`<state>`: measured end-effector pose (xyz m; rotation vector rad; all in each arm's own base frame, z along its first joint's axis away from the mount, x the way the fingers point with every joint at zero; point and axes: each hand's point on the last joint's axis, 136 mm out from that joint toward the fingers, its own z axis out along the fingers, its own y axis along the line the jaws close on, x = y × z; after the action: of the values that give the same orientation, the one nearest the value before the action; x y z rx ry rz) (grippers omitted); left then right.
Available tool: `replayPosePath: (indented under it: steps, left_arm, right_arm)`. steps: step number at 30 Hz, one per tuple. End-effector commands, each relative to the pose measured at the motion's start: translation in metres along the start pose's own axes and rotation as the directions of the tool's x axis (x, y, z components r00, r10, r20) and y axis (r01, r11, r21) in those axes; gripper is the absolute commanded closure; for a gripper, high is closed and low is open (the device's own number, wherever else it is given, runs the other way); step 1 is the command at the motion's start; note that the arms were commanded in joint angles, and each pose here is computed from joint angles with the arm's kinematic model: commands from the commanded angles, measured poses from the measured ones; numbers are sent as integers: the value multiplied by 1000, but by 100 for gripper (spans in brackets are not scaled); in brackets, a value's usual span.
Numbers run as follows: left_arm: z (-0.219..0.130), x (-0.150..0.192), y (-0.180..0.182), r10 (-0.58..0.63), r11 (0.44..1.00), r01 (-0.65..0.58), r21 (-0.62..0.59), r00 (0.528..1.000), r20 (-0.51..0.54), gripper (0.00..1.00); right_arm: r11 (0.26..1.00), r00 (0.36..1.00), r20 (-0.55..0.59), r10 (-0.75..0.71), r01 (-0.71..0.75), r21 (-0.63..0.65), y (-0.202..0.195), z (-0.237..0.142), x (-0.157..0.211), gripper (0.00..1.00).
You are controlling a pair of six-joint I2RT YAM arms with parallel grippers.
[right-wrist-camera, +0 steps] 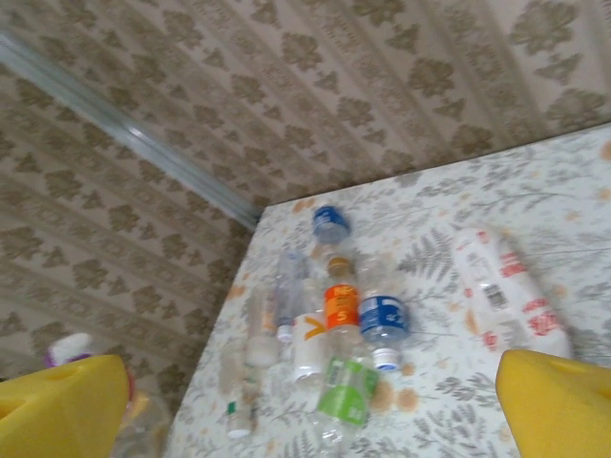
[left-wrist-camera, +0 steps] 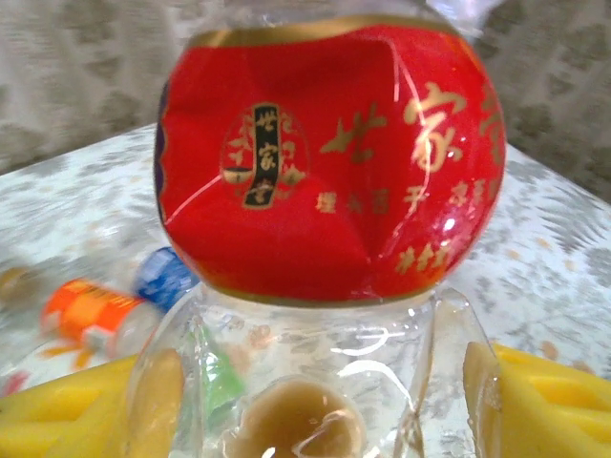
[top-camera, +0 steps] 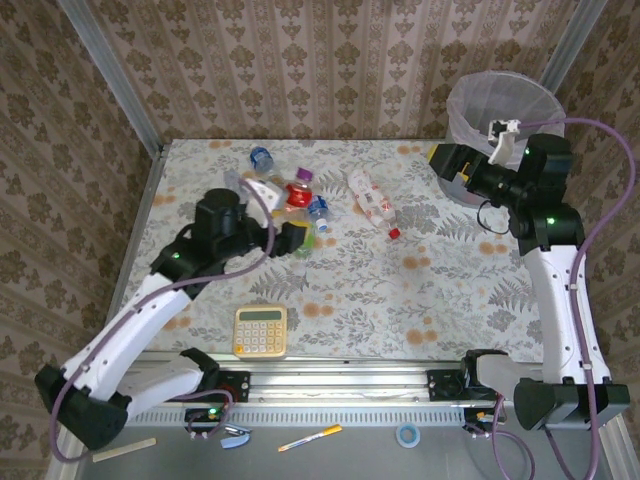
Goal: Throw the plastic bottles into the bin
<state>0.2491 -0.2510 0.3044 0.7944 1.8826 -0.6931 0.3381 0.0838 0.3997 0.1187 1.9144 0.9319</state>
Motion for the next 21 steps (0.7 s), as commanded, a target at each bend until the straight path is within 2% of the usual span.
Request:
replayPosePath:
  steps: [1,5,12,21]
  left_arm:
    - [9,-39,-27,51,995,-60,74,992,119,41]
    - [29,-49,-53,60,985,-80,153,989,137,41]
    - [45,-61,-84,73,962,-111,249,985,156,41]
    - [63,-57,-101,89,950,-125,287,987,134,41]
  right_arm:
    - [988,999,-49,1,-8,-151,31,10,12,0]
    - [978,992,-117,-56,31,-205,52,21,38,0]
    - [972,975,-212,-60,9,-236,60,41,72,4]
    - [966,957,-276,-84,11,-257,68,55,98,9]
